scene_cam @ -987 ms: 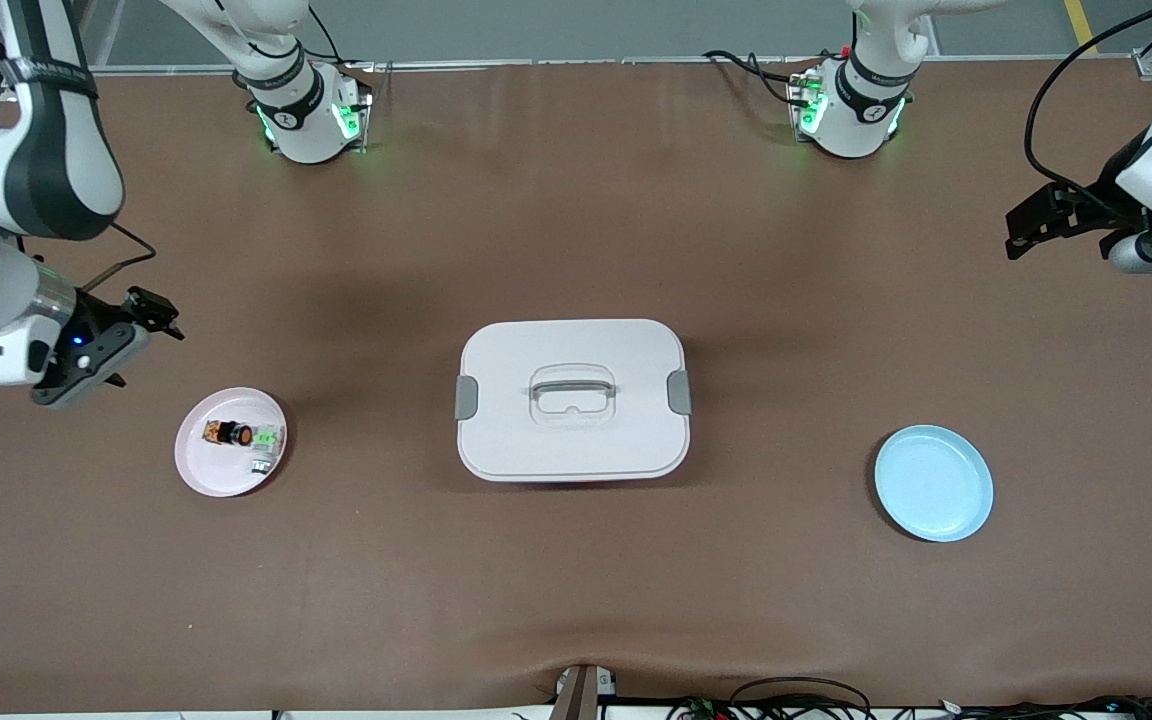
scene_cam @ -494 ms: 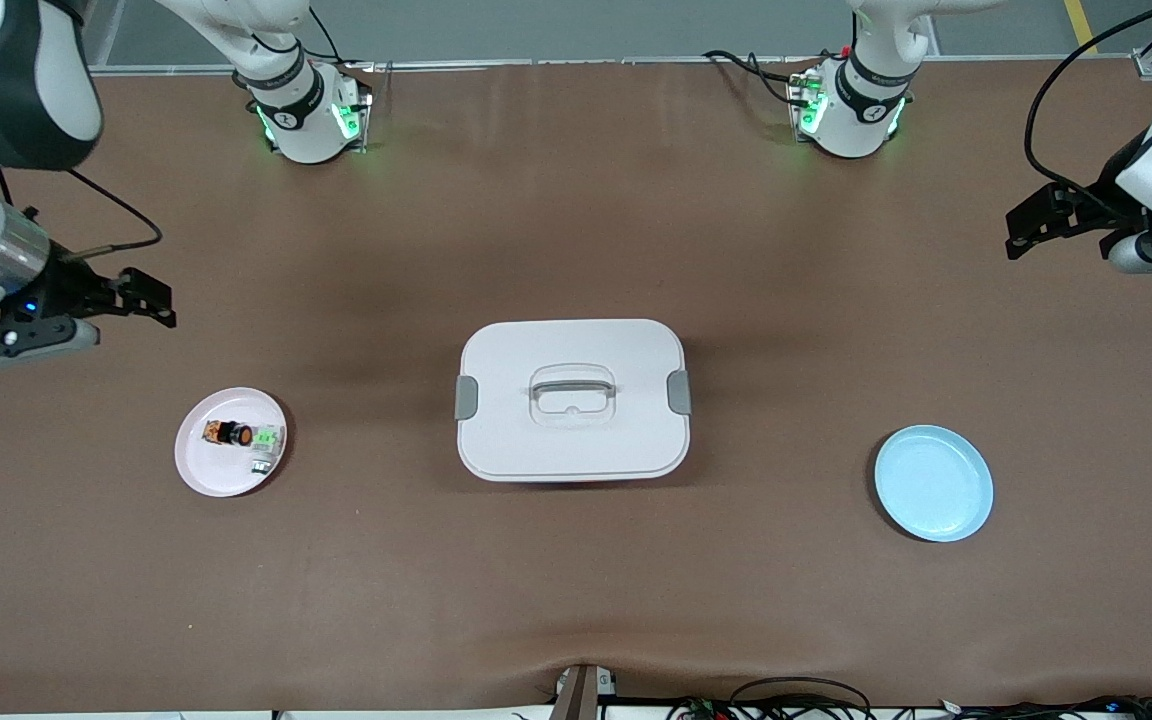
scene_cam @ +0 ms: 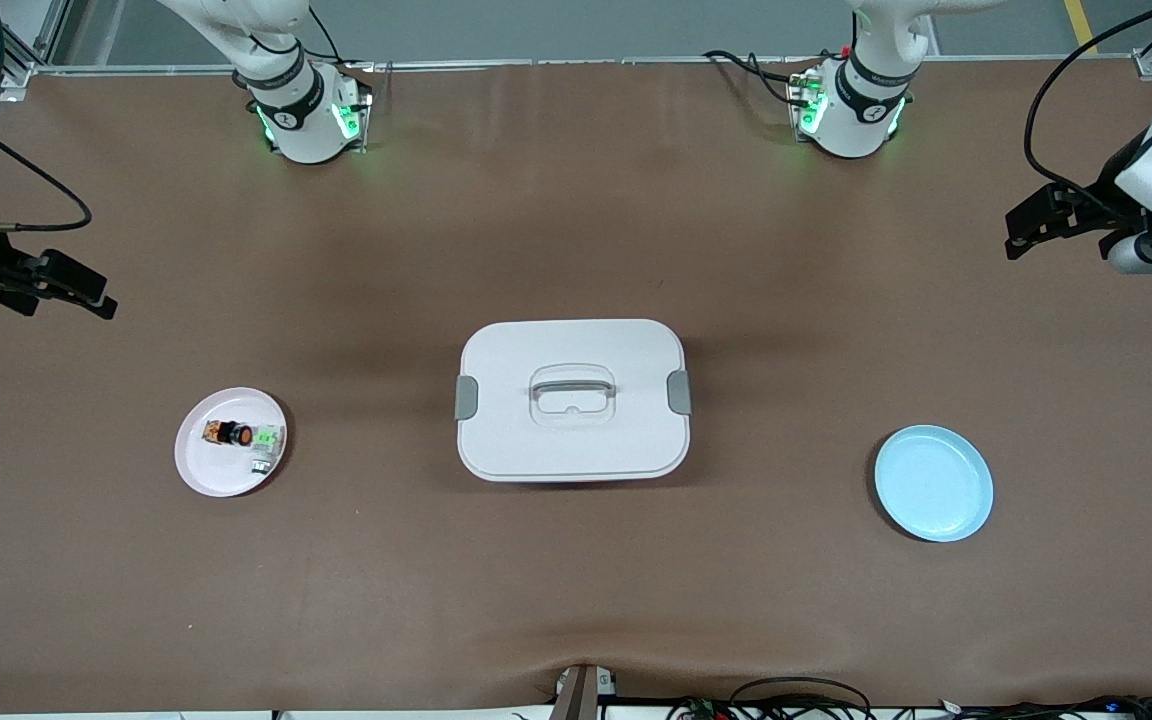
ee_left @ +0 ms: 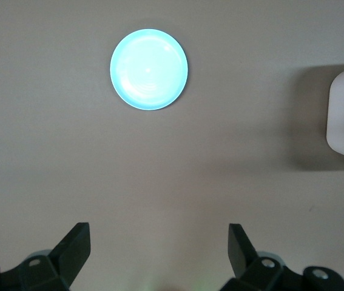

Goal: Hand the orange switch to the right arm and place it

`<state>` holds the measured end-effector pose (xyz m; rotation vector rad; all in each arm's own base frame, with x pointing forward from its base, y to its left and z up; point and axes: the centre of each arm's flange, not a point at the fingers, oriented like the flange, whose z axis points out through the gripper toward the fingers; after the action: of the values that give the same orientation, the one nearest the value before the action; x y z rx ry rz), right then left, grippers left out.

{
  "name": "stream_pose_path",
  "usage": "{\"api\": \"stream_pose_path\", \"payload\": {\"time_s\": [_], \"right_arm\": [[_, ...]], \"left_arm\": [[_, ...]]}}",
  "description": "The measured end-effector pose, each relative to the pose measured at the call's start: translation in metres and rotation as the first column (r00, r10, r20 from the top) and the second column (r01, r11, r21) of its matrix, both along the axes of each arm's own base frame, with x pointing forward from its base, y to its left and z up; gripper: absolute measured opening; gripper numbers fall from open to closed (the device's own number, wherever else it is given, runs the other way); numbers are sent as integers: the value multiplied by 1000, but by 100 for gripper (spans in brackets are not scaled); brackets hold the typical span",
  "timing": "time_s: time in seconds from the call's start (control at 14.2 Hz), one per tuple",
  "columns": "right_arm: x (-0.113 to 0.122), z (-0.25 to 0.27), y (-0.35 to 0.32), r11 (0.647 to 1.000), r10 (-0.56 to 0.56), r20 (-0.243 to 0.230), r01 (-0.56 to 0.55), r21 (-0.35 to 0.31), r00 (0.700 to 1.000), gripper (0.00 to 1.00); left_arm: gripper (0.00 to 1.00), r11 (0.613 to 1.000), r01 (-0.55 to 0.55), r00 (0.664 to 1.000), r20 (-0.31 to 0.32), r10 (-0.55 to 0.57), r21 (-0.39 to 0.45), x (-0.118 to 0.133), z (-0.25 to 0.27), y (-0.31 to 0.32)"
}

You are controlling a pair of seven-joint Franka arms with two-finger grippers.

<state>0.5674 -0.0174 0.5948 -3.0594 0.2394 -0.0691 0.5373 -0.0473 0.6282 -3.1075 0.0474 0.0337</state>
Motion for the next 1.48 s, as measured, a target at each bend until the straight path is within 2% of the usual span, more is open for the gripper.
{"api": "stream_pose_path", "payload": {"time_s": [0.21,0.42,0.56,0.78,0.92,1.48], "right_arm": [[-2,5,12,999,-20,-24,21,44,1000,100],[-2,35,13,999,17,17,-18,43,1000,100],[-4,47,4,992,125,38,-126,12,991,100],[-13,60,-22,973,229,14,-229,-11,973,100],[-18,67,-28,971,241,-9,-241,-11,971,100],[-20,67,-22,967,253,-26,-253,-11,967,100]], "left_arm": [[100,1000,0,1000,0,0,0,0,0,0],[100,1000,0,1000,-1,0,0,0,-1,0],[100,1000,0,1000,-2,0,0,0,-1,0],[100,1000,0,1000,-5,0,0,0,-1,0],[100,1000,0,1000,-6,0,1,0,-1,0],[100,1000,-1,1000,-8,1,1,-1,-2,1]]}}
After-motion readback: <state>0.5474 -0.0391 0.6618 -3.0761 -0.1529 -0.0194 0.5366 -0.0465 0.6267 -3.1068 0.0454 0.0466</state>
